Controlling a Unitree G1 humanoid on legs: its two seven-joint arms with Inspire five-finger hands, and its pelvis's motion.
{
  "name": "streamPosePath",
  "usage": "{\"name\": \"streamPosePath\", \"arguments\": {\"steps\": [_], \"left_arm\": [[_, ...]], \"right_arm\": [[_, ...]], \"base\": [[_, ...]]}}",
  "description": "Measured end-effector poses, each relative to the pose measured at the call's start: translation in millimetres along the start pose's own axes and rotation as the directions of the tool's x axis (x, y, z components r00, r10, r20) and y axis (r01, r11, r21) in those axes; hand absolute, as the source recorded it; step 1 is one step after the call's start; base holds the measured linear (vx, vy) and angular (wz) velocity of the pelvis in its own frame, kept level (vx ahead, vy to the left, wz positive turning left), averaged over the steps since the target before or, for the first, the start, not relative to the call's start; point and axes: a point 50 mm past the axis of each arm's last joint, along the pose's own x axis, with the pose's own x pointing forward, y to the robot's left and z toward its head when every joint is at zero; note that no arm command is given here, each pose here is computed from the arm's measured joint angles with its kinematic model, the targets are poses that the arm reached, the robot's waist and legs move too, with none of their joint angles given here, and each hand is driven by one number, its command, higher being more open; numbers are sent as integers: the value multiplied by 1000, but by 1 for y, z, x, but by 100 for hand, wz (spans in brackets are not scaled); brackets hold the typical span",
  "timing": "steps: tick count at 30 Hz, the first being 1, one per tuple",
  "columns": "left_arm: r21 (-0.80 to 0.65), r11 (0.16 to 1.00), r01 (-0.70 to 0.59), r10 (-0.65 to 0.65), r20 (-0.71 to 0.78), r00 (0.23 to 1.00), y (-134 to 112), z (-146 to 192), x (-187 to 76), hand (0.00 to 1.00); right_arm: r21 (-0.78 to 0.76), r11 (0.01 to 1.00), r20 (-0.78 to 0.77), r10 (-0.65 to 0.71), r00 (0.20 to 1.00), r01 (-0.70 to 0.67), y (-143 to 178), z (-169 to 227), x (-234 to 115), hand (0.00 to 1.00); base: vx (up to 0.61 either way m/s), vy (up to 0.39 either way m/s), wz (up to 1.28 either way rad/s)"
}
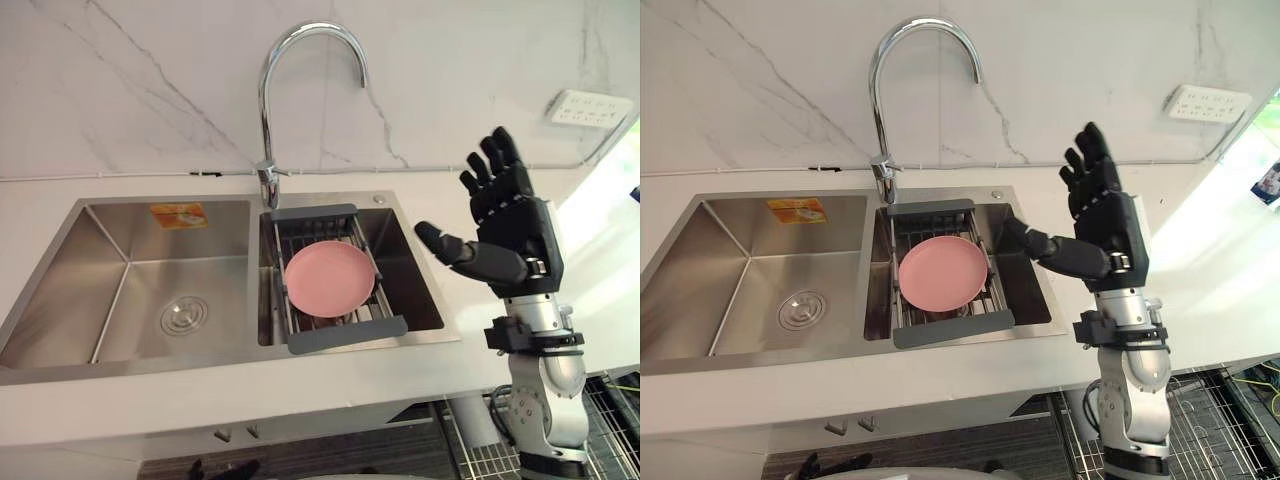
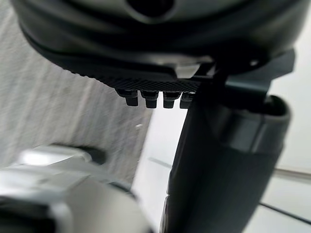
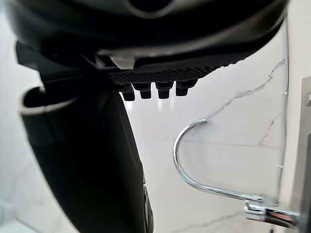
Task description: Walk over to the sink, pick up the cup, carry it to the dishwasher, place the cup inside the dishwasher, then close the dishwasher door
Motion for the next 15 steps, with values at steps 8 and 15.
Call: {"name": "streamPosePath", "arguments": {"steps": [8, 15], "left_arm": [[-22, 1000, -3, 3, -34, 999, 7, -1, 1, 100], [-8, 1000, -7, 7, -47, 999, 9, 0, 2, 100]], "right_arm": [[-519, 809, -145, 233, 962, -274, -16, 24, 23, 100], [-746, 503, -255, 389, 885, -436, -11, 48, 57, 100]], "base": [[-32, -52, -3], [-6, -22, 1]]}}
